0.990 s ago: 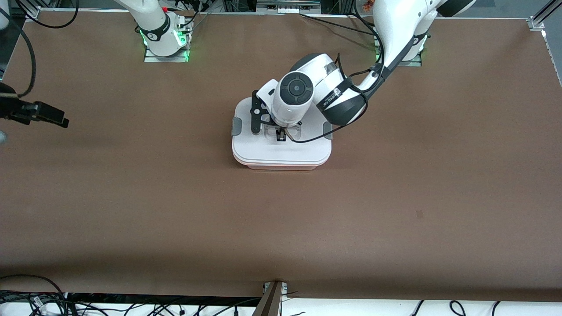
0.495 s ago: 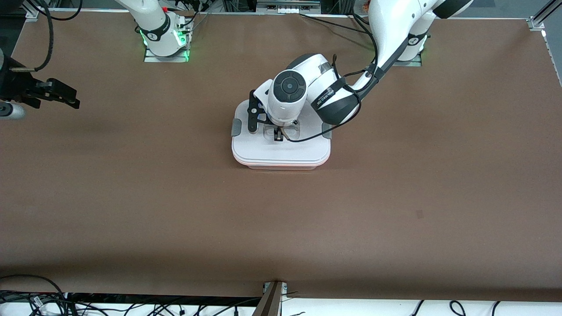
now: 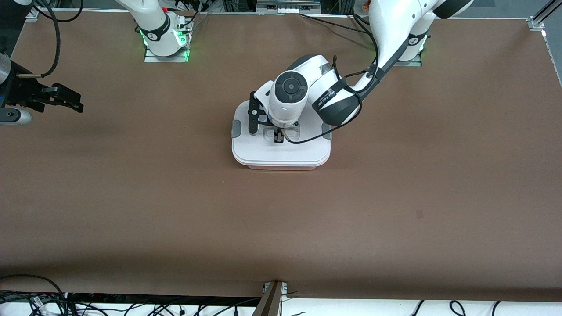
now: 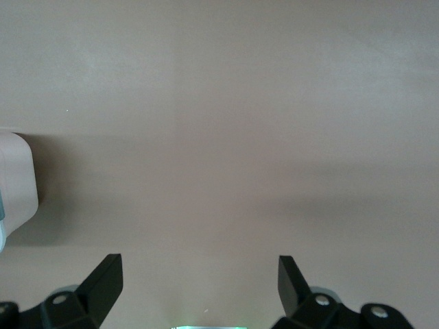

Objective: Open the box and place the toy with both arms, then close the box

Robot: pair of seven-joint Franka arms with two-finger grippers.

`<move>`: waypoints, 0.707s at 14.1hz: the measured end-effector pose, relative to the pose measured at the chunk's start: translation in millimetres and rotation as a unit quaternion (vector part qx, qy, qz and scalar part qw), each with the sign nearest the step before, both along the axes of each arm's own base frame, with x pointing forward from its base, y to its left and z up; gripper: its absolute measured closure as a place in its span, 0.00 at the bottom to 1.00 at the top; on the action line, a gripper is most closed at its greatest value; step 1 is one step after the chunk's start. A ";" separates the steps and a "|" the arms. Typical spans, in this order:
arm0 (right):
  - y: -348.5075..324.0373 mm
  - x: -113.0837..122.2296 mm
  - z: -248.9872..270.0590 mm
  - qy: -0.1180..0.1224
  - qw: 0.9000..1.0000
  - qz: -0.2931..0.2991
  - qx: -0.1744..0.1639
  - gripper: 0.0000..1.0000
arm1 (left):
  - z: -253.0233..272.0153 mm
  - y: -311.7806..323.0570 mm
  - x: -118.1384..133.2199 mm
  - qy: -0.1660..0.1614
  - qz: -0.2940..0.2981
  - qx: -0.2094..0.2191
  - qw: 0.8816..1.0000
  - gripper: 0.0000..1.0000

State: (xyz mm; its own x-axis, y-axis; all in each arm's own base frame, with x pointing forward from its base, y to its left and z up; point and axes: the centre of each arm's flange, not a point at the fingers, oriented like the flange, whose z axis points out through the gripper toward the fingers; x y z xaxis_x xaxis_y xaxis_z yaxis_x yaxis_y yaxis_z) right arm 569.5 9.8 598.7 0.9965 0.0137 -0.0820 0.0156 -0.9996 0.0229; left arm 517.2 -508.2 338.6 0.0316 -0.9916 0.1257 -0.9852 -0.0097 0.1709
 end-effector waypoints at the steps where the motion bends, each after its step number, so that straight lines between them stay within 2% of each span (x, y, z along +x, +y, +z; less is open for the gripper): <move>1: 0.4 0.9 -1.2 0.000 1.000 0.000 0.000 0.00 | -0.3 1.1 2.0 -0.002 0.002 -0.001 1.000 0.93; 7: 2.3 6.3 -0.9 -0.003 1.000 0.002 -0.002 0.00 | -1.3 0.5 1.6 -0.002 0.002 -0.001 1.000 0.93; 9: 2.4 6.7 -0.8 -0.003 1.000 0.002 -0.002 0.00 | -1.6 2.2 3.6 -0.008 0.002 0.003 1.000 0.78; 10: 2.4 6.8 -0.7 -0.004 1.000 0.002 -0.002 0.00 | 0.5 4.3 6.4 -0.016 0.001 0.007 1.000 0.68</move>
